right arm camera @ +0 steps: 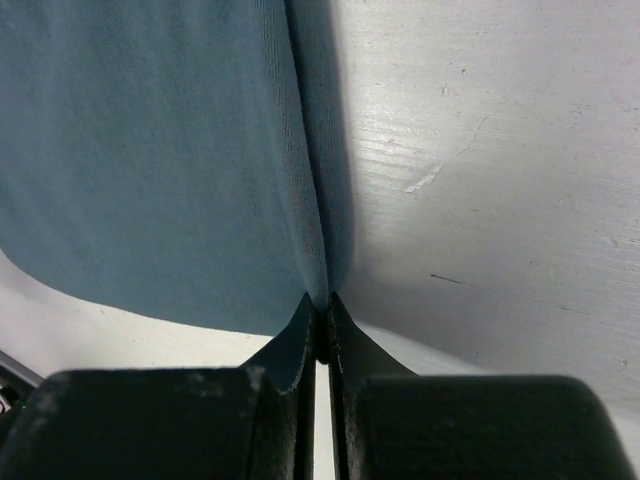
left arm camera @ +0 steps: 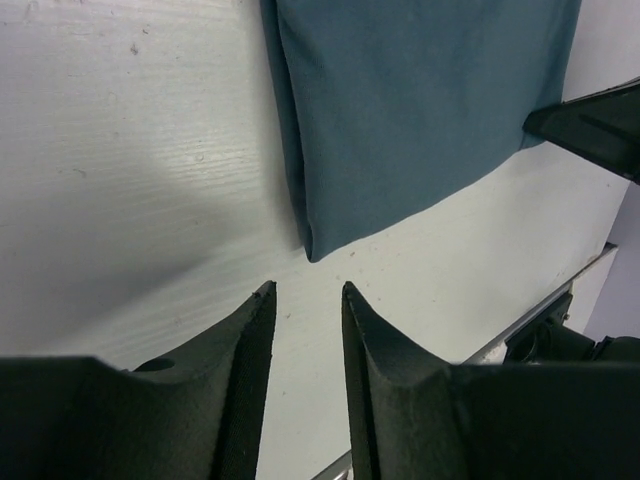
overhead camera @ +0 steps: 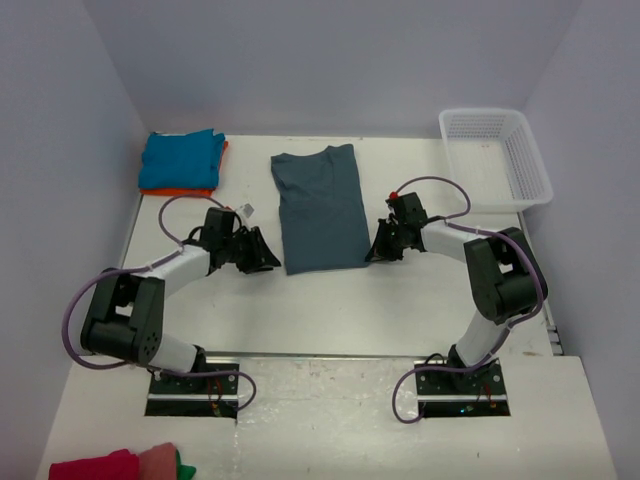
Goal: Fold and stack the t-shirts
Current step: Grab one side of the 2/3 rectangular tshirt with both arms
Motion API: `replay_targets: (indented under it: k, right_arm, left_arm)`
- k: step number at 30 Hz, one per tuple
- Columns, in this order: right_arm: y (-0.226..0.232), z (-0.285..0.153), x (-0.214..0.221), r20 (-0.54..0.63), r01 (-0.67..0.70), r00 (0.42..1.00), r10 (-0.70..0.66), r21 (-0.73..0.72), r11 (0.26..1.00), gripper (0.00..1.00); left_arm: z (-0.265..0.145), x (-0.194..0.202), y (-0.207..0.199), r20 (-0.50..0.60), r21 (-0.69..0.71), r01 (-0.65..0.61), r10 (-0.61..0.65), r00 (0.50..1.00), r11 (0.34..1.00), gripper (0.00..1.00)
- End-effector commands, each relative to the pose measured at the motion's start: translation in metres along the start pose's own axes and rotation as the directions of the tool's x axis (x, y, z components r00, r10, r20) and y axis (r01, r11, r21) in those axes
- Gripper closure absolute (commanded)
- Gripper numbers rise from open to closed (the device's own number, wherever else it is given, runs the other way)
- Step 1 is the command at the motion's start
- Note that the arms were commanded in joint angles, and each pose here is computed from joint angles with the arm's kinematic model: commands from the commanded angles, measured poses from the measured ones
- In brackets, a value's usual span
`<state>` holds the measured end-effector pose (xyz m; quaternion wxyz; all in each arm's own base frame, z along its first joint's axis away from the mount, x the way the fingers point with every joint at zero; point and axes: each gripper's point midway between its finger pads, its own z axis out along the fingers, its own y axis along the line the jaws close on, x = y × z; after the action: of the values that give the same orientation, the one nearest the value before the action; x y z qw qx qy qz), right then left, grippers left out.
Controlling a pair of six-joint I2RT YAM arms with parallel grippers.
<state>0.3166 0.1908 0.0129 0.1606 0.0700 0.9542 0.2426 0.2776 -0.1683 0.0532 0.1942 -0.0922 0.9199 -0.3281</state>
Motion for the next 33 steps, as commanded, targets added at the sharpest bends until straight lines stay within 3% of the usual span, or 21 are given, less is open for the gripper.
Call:
replay_targets:
  k: [1, 9, 25, 28, 30, 33]
  right_arm:
    - [-0.012, 0.004, 0.011, -0.021, -0.003, 1.0, 0.004, 0.035, 0.999, 1.0]
    - [-0.009, 0.006, 0.015, -0.033, 0.012, 0.999, -0.011, 0.032, 0.999, 1.0]
    - [-0.008, 0.007, 0.016, -0.039, 0.02, 0.999, -0.019, 0.029, 0.999, 1.0]
    - [-0.008, 0.006, 0.016, -0.037, 0.022, 0.999, -0.021, 0.029, 0.999, 1.0]
    - [-0.007, 0.006, 0.018, -0.041, 0.024, 0.999, -0.023, 0.035, 0.999, 1.0]
    - [-0.005, 0.006, 0.02, -0.044, 0.031, 0.999, -0.029, 0.034, 0.999, 1.0]
  left_arm:
    - [0.008, 0.001, -0.007, -0.013, 0.077, -0.001, 0.002, 1.0, 0.997, 0.66]
    - [0.03, 0.006, -0.008, -0.054, 0.168, 0.038, -0.029, 0.998, 0.985, 0.63]
    - [0.055, 0.008, -0.001, -0.089, 0.149, 0.076, -0.063, 0.994, 0.986, 0.63]
    - [0.057, 0.014, -0.001, -0.103, 0.167, 0.092, -0.075, 0.992, 0.982, 0.72]
    - [0.056, 0.02, -0.001, -0.121, 0.18, 0.106, -0.085, 0.989, 0.978, 0.88]
    - [0.055, 0.028, -0.005, -0.141, 0.223, 0.121, -0.091, 0.986, 0.967, 1.0]
